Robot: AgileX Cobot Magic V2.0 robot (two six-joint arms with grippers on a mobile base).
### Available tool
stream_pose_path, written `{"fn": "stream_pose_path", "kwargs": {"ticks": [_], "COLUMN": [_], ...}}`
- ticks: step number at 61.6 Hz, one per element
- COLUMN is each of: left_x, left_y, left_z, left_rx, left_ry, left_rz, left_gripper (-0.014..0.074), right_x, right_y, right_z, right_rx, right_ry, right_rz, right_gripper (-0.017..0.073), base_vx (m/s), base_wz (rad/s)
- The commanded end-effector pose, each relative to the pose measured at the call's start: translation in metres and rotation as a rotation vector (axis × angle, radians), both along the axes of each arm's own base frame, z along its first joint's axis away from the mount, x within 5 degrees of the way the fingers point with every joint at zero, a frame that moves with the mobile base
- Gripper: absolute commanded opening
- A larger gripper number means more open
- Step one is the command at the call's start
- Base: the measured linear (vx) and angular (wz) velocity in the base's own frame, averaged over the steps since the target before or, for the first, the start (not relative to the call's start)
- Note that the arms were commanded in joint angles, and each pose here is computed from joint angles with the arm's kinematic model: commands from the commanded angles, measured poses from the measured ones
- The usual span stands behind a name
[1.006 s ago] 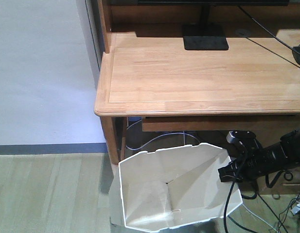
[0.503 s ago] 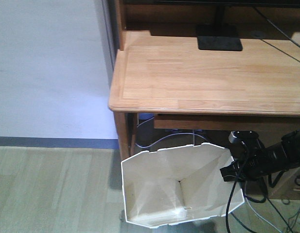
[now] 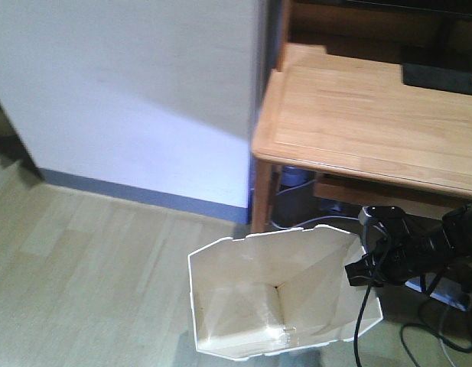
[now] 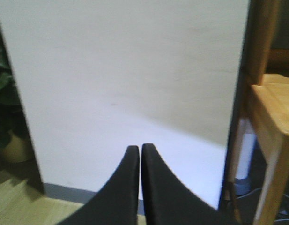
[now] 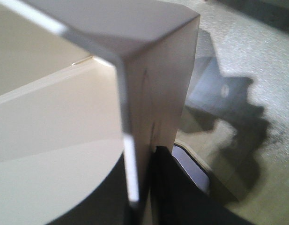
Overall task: Move trash bin to bedside with robot
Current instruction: 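Hold the bin with the right gripper while the base turns toward the bed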
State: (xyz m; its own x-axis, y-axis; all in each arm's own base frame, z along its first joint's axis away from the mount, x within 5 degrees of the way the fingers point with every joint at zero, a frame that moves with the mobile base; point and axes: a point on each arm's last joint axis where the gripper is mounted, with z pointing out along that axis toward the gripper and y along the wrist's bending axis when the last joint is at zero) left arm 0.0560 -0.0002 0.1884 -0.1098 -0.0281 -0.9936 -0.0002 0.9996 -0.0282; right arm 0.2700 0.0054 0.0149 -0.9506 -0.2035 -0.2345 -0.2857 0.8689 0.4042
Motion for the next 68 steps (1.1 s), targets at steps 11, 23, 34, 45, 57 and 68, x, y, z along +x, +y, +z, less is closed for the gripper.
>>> {"fn": "stream_pose_path", "kwargs": {"ticks": [11,23,34,45,57,68], "left_x": [0.0002,0.0002,0.0002,0.0002,0.0002,0.0002], "left_y": [-0.0001,-0.0001,-0.0001,-0.0001,-0.0001,-0.0001], "left_z": [0.0014,0.0014,0.0014,0.0014,0.0014,0.0014], "left_rx": [-0.015,-0.015,-0.015,-0.015,-0.015,-0.015], "left_ry": [-0.073,-0.073,-0.073,-0.073,-0.073,-0.073], "left_rz": [-0.001,-0.001,-0.001,-0.001,-0.001,-0.001], "left_gripper": [-0.0006,-0.0006,-0.0006,-0.0006,-0.0006,-0.0006], "right_x": [0.0077,0.0077,0.0077,0.0077,0.0077,0.0077], "right_y": [0.0148,0.0148,0.0148,0.0148,0.0148,0.0148], "right_z": [0.0295,0.0295,0.0295,0.0295,0.0295,0.0295], "right_rx": [0.212,0.212,0.212,0.212,0.212,0.212], "right_ry": [-0.056,-0.056,-0.056,-0.056,-0.056,-0.056], "right_rz": [0.004,0.004,0.004,0.004,0.004,0.004], "right_gripper": [-0.0003,-0.0003,-0.0003,-0.0003,-0.0003,-0.0003], "base_vx": [-0.09,-0.07,-0.02,0.03,0.06,0.08], "base_wz": [0.54,0.57,0.54,0.45,0.39,0.41]}}
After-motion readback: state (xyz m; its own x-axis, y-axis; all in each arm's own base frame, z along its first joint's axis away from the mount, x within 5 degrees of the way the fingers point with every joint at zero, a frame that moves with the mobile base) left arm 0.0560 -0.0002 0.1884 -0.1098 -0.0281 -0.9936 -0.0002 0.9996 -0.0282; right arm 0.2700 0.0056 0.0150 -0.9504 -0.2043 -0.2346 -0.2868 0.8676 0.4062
